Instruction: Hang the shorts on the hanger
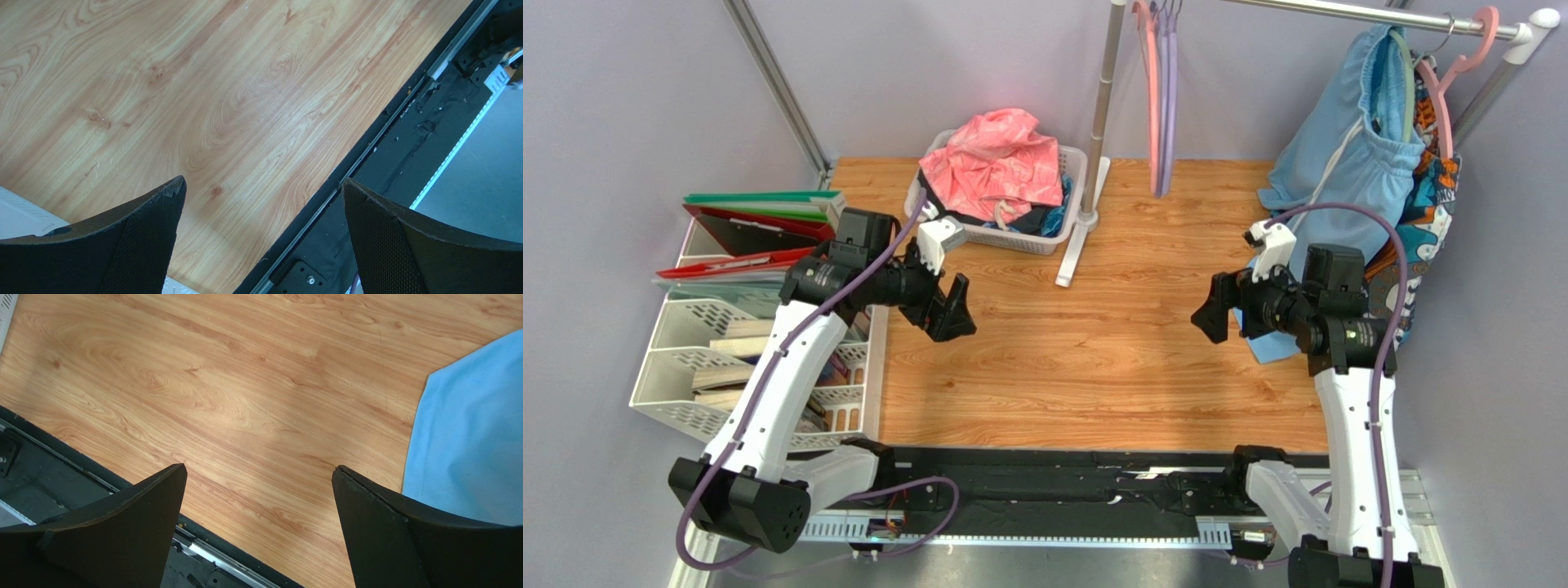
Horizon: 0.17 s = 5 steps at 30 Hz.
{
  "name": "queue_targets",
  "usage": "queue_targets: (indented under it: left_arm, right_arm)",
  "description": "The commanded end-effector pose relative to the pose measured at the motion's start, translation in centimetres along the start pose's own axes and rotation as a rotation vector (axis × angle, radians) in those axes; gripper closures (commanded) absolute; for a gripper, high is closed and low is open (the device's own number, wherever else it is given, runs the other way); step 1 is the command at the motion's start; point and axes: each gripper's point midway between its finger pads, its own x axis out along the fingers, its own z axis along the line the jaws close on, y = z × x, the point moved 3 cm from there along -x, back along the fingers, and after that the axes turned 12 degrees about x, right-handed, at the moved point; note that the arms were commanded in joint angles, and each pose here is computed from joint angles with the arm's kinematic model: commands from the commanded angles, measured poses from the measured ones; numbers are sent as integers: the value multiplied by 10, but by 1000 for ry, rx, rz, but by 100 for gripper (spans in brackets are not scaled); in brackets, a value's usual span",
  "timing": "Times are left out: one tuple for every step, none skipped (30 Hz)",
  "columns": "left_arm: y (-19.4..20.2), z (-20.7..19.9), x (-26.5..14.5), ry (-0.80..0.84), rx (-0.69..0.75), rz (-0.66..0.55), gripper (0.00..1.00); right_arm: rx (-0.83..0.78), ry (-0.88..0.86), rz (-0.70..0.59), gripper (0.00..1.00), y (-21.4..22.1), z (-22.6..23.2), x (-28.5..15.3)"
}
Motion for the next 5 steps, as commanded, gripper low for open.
queue_targets:
  left_arm:
    - [6, 0, -10, -57, 62, -6, 1]
    - [5, -1, -14, -68, 72, -14, 1]
    - [6, -1, -14, -73, 75, -17, 1]
    - [7, -1, -15, -87, 78, -16, 1]
    - [6, 1, -17, -111, 74, -22, 1]
  right_arm:
    - [-67, -28, -2, 5, 11, 2, 1]
    - [-69, -29, -6, 5, 13, 3, -1]
    - [-73, -27, -12, 5, 14, 3, -1]
    - [-72, -26, -12, 5, 16, 2, -1]
    - [-75, -26, -23, 4, 16, 3, -2]
